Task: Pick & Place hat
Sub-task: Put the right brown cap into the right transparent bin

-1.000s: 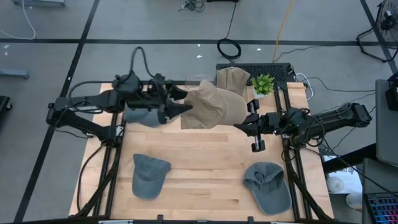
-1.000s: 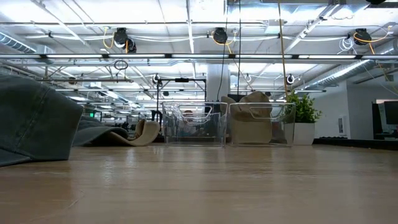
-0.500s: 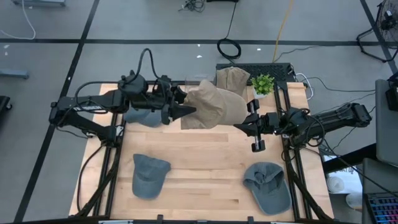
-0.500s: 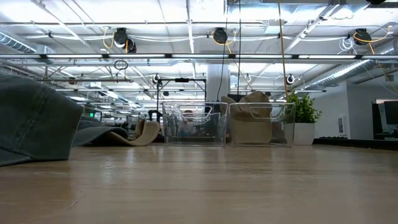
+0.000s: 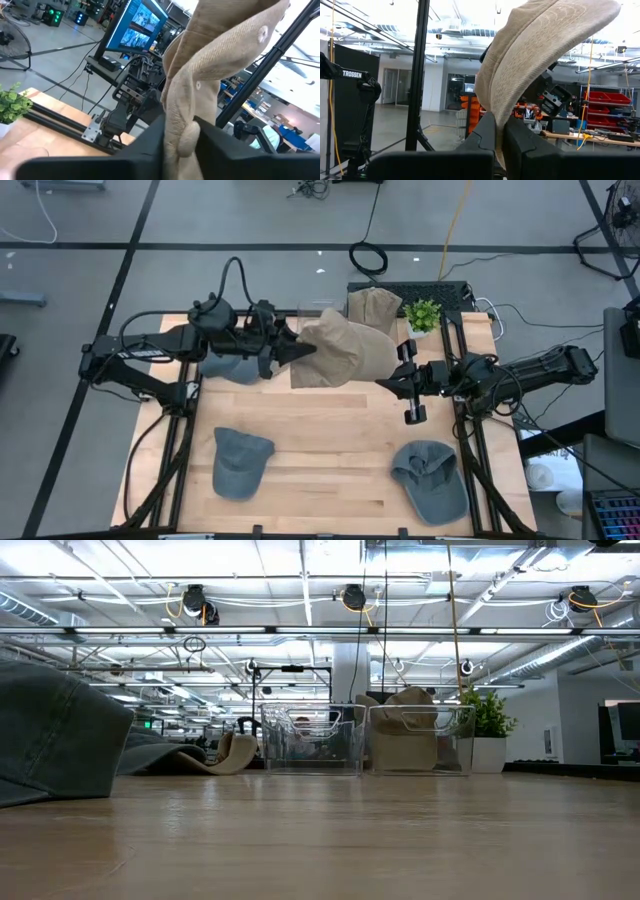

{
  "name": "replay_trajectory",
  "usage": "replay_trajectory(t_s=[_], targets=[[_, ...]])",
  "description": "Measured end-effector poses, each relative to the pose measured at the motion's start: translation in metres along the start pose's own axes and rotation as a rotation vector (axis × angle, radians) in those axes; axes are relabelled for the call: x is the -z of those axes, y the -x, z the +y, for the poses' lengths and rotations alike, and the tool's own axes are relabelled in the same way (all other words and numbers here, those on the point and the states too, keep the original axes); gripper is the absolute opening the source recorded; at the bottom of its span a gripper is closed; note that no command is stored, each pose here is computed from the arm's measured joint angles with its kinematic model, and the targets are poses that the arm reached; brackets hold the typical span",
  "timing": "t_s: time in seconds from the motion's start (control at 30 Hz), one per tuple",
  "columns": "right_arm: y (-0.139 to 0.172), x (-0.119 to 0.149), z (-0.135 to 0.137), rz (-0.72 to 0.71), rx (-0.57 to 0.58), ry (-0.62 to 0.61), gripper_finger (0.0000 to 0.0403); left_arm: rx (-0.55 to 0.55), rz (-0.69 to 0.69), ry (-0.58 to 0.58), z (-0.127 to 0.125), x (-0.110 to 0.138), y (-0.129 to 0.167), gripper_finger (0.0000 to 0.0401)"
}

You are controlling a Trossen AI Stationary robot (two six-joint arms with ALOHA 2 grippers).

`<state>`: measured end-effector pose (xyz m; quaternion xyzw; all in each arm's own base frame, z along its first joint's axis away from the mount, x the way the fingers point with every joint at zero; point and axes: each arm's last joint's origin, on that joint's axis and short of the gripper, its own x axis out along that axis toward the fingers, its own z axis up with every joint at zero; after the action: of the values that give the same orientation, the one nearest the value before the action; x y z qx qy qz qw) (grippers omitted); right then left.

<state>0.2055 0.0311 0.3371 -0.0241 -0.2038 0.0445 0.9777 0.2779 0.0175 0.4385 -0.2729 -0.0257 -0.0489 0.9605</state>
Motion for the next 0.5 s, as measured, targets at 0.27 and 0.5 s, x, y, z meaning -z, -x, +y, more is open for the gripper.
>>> replay_trajectory(t_s=[0.27, 0.5], targets=[[0.0001, 0.0032, 0.0004, 0.034, -0.003, 0.002, 0.0028, 0.069, 0.033, -0.023, -0.0019, 0.0003, 0.0002, 0.002], [0.0002, 0.0053, 0.0004, 0.056, 0.001, -0.032, 0.008, 0.063, 0.034, 0.006, 0.0041, -0.0033, 0.0014, 0.0013]])
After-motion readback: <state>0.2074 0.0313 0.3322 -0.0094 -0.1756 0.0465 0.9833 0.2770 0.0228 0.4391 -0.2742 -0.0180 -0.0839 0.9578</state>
